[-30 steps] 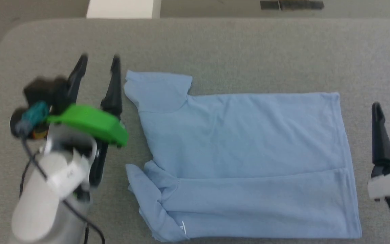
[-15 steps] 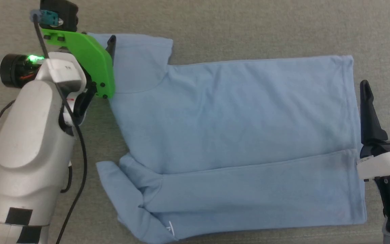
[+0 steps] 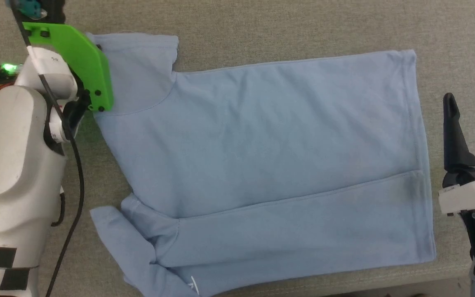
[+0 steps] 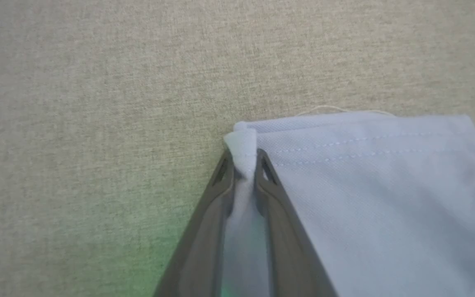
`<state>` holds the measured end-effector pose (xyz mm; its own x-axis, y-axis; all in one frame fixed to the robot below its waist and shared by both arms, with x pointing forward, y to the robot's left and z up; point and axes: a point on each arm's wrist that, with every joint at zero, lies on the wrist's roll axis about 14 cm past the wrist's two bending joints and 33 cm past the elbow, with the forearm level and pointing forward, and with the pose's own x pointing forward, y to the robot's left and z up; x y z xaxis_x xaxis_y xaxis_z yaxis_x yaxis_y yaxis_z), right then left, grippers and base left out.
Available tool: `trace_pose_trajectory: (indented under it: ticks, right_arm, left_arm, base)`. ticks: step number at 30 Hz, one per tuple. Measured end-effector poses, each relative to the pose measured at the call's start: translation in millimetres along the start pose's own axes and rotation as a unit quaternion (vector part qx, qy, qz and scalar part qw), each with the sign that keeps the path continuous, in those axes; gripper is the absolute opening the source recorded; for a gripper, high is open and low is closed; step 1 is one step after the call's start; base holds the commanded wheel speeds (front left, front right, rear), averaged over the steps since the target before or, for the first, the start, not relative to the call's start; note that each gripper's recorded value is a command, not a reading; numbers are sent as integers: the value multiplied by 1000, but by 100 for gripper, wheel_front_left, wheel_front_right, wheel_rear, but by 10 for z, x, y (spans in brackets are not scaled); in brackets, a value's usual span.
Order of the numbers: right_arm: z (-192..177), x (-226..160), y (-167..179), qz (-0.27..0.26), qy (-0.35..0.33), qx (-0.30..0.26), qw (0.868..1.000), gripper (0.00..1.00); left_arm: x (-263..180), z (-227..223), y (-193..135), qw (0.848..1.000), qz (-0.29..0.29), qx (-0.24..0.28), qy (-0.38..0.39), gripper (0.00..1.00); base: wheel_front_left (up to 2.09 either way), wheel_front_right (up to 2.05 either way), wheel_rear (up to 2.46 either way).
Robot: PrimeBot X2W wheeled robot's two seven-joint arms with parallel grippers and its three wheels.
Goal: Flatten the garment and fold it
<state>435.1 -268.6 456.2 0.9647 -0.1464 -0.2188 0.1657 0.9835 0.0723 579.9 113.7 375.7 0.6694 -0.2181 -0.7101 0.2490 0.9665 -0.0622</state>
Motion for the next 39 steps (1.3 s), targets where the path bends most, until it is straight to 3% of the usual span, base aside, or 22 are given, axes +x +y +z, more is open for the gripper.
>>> trace_pose_trajectory:
  ticks: [12, 18, 23, 33, 34, 35, 36, 39]
  right_arm:
    - [375, 261, 205, 60, -8, -19, 998, 100]
    - [-25, 529, 100, 57, 139, -46, 988, 100]
    - [-265, 670, 104, 57, 206, -56, 975, 100]
    - [-547, 867, 171, 61, 262, -56, 962, 100]
    - [-586, 876, 176, 61, 269, -55, 960, 86]
    - [-594, 891, 176, 61, 270, -53, 959, 25]
    - [-588, 914, 171, 59, 269, -52, 960, 0]
    - [-550, 957, 191, 59, 264, -50, 961, 0]
  left_arm:
    - [-207, 92, -57, 999, -15, -17, -40, 0]
    - [-311, 117, -103, 998, -26, -25, -57, 0]
    - [-343, 59, -99, 997, -28, -33, -57, 0]
    - [-290, -72, -56, 998, -25, -43, -45, 0]
    - [-283, -74, -48, 998, -25, -44, -46, 0]
    - [-277, -71, -40, 998, -24, -45, -47, 0]
    - [-272, -54, -31, 997, -23, -46, -52, 0]
    - [-276, 17, 0, 996, -19, -47, -71, 0]
  base:
    - [0, 0, 0]
    - [0, 0, 0]
    - [0, 0, 0]
    - [0, 0, 0]
    - [0, 0, 0]
    - [0, 0, 0]
    - [0, 0, 0]
    - [0, 0, 0]
